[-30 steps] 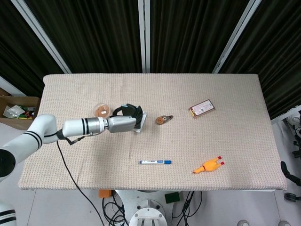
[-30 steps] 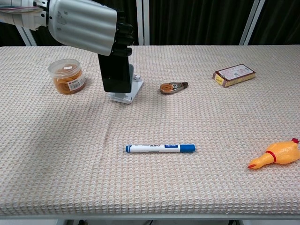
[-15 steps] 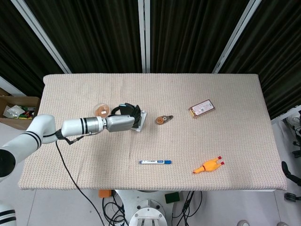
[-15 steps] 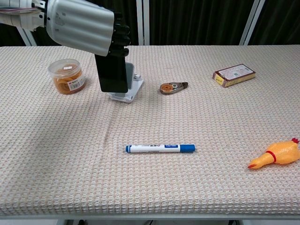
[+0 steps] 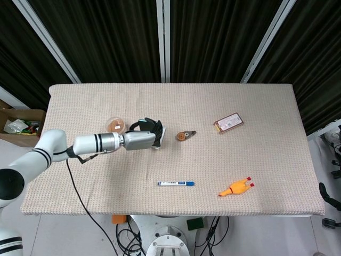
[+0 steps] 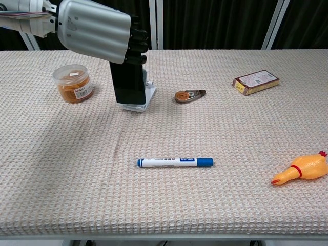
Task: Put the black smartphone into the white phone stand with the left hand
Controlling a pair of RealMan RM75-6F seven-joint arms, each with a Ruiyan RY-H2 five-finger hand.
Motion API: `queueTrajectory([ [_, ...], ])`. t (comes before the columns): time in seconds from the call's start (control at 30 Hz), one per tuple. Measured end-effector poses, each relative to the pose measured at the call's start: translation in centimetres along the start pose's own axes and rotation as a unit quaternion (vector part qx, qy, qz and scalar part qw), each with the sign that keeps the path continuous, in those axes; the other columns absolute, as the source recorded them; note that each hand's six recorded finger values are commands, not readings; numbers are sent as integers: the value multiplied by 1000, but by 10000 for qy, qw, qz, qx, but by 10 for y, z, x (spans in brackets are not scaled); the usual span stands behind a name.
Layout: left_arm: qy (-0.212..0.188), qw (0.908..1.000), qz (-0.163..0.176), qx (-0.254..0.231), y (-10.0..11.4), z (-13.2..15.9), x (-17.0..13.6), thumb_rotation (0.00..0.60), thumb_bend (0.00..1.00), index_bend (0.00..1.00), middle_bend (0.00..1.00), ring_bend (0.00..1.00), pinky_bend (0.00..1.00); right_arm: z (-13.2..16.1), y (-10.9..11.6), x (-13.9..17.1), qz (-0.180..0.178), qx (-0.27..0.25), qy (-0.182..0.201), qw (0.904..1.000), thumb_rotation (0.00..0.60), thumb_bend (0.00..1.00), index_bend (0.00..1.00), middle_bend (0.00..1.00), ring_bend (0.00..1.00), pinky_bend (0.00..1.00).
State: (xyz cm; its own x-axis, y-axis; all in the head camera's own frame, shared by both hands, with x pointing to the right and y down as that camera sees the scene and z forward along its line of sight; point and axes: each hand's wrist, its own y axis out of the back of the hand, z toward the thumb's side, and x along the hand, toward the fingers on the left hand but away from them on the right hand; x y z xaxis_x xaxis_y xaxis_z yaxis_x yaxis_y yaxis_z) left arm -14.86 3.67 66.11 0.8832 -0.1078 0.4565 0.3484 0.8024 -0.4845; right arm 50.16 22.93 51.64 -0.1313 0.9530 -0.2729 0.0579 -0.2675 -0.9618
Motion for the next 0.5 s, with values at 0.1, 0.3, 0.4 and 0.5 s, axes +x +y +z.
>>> queueTrajectory([
  [0.1, 15, 10000, 46, -16, 2, 0, 3, 600, 514, 790, 698, 573, 603, 0, -1, 0, 15, -1, -2, 10000, 600, 381, 0, 0, 0, 0],
  [0.3, 18, 9999, 99, -18, 4, 1, 9, 600, 515, 791, 695, 570, 602, -2, -2, 0, 23, -3, -21, 10000, 600, 381, 0, 0, 0, 0],
  [0.4, 23, 9999, 98, 7, 3, 0, 10, 600, 515, 791, 694, 570, 602, -4, -2, 0, 16, -9, -46, 10000, 600, 381, 0, 0, 0, 0],
  [0.5, 5, 10000, 65, 40, 0, -2, 8, 600, 514, 791, 693, 569, 602, -5, -1, 0, 7, -13, -52, 10000, 600, 381, 0, 0, 0, 0],
])
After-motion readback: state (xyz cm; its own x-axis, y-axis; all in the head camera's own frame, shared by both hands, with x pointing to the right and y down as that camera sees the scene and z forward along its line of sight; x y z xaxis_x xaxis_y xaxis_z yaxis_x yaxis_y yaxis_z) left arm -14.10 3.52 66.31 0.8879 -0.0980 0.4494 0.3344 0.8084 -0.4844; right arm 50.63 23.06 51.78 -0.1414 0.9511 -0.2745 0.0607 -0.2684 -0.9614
